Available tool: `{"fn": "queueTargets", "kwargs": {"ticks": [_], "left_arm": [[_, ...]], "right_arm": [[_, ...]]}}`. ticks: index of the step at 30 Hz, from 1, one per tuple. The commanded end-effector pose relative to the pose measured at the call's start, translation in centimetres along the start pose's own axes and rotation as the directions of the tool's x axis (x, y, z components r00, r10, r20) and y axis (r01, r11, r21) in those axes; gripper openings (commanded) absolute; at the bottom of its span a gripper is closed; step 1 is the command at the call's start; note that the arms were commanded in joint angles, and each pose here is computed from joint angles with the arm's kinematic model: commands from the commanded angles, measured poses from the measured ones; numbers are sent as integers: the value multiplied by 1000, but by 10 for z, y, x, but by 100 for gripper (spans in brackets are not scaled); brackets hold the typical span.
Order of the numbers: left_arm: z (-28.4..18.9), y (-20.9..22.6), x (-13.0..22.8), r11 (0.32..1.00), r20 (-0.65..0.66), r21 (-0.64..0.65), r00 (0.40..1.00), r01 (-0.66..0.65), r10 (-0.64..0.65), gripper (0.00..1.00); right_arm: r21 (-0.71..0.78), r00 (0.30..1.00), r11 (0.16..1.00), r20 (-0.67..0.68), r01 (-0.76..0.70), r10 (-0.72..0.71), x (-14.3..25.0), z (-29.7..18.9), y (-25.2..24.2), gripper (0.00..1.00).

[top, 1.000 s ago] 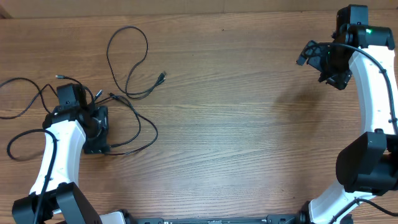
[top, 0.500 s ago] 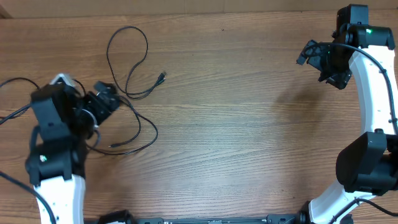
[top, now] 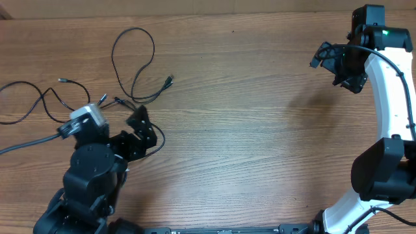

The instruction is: Untangle cables

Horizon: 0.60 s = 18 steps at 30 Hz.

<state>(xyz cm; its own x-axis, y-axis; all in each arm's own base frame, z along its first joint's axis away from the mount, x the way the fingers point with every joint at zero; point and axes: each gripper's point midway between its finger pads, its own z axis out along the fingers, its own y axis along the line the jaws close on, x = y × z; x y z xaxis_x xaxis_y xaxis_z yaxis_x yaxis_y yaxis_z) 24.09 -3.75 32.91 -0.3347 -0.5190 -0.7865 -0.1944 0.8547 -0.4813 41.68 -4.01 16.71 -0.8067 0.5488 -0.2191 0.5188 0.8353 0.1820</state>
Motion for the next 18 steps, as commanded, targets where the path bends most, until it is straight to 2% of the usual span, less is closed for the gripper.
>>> {"fn": "queueTargets", "kwargs": {"ticks": [1,4,10,15,18], "left_arm": [[0,3,-4,999,15,-28,1000,28,-27,100],[1,3,-2,999,9,-34,1000,24,-24,100],[-1,31,23,986,-96,-146,993,-77,64,100],[0,41,19,981,-73,-182,996,-65,53,100],[3,49,24,982,-107,-182,994,-45,25,100]], "right_arm": [[-7,1000,1000,11,-4,4,-2,-3,1,100],[-7,1000,1000,11,-4,4,-2,-3,1,100],[-7,1000,1000,11,-4,4,-2,-3,1,100],[-7,1000,1000,11,-4,4,-2,-3,1,100],[-7,1000,1000,11,-4,4,-2,-3,1,100]]}}
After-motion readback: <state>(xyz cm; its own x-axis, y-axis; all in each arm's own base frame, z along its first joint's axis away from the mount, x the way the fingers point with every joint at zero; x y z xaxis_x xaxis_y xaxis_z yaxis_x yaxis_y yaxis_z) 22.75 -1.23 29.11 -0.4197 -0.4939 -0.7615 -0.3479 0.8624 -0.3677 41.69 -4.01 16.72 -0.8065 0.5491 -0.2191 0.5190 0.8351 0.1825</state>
